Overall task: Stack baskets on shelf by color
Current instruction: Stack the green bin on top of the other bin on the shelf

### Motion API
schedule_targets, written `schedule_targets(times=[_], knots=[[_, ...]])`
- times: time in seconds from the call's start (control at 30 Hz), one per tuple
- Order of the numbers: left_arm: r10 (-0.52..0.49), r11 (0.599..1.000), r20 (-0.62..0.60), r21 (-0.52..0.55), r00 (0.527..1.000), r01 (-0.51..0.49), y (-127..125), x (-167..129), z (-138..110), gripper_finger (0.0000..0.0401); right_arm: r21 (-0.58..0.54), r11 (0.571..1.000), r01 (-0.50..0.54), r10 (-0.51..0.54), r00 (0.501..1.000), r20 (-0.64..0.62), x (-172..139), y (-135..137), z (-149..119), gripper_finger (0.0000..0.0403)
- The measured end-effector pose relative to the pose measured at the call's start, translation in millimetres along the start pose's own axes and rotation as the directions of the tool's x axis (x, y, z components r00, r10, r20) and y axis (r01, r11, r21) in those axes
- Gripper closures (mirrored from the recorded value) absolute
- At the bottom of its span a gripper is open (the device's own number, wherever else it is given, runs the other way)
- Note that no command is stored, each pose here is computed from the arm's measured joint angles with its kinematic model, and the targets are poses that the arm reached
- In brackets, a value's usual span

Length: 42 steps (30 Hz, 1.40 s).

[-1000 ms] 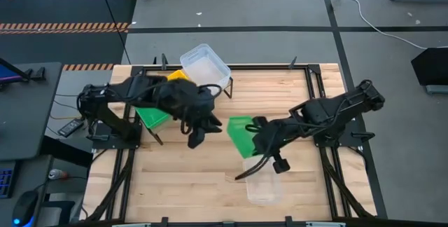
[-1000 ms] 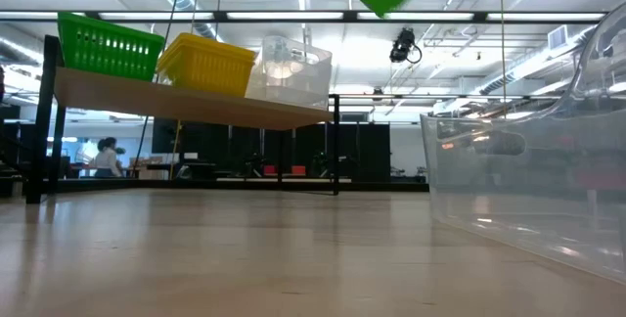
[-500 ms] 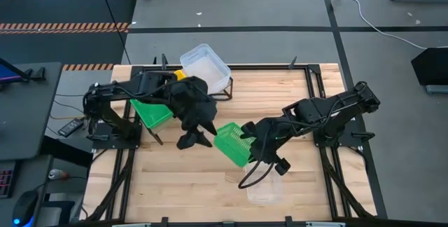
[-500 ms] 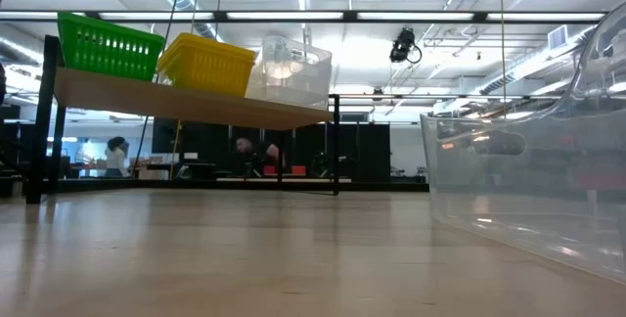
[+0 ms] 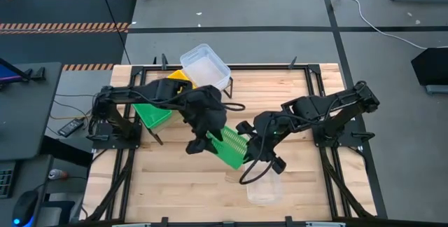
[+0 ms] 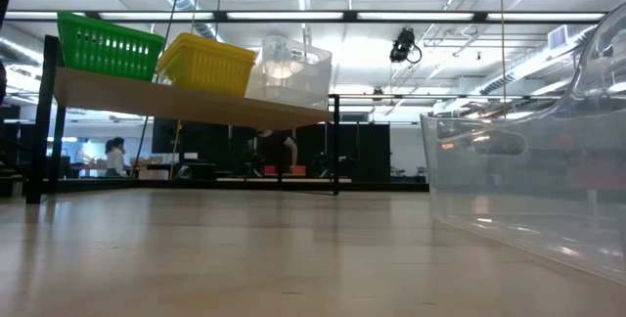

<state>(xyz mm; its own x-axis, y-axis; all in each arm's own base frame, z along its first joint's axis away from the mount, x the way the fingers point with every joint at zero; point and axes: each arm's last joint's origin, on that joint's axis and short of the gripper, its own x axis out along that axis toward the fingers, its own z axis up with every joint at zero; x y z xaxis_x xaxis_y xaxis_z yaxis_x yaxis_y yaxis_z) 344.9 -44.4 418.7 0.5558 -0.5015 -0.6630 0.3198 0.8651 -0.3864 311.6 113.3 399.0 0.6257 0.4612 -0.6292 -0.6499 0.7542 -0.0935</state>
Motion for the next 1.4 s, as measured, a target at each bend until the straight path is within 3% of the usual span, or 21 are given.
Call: schedule_targets(times=[0.13, 0.33, 0.37, 0.7, 0.93, 1.1, 1.27, 1.4], knots=[[-0.038, 0.999, -0.029, 0.006, 0.999, 0.039, -2, 6, -1, 0.0204, 0.007, 0.999, 0.043, -0.043, 0.999, -0.006, -1, -4, -1, 0.0386], [-0.026, 1.0, -0.041, 0.003, 0.999, 0.026, 2, 6, -2, 0.0372, 0.045, 0.997, 0.065, -0.064, 0.998, -0.017, -2, -7, -2, 0.0343], [-0.022, 1.0, -0.044, 0.0, 0.999, 0.022, 3, 5, -3, 0.0385, 0.057, 0.996, 0.068, -0.067, 0.998, -0.018, -2, -7, -2, 0.0333], [0.03, 0.999, -0.174, 0.039, 0.984, -0.024, 3, 3, -17, 0.0397, 0.318, 0.945, 0.08, -0.07, 0.997, -0.043, -3, -9, -5, 0.0195], [0.139, 0.987, -0.255, 0.115, 0.957, -0.113, -11, -18, -33, 0.0398, 0.436, 0.898, 0.056, -0.013, 0.995, -0.101, -7, -4, -12, 0.0113], [0.225, 0.961, -0.218, 0.208, 0.95, -0.18, -26, -49, -42, 0.0399, 0.481, 0.874, 0.077, 0.007, 0.985, -0.17, -12, 0, -19, 0.0093], [0.372, 0.896, -0.242, 0.344, 0.896, -0.279, -43, -75, -60, 0.0398, 0.502, 0.859, 0.102, 0.064, 0.951, -0.303, -13, 5, -32, 0.0097], [0.407, 0.863, -0.174, 0.395, 0.897, -0.315, -56, -93, -67, 0.0397, 0.546, 0.827, 0.135, 0.111, 0.913, -0.393, -13, 9, -43, 0.0106]])
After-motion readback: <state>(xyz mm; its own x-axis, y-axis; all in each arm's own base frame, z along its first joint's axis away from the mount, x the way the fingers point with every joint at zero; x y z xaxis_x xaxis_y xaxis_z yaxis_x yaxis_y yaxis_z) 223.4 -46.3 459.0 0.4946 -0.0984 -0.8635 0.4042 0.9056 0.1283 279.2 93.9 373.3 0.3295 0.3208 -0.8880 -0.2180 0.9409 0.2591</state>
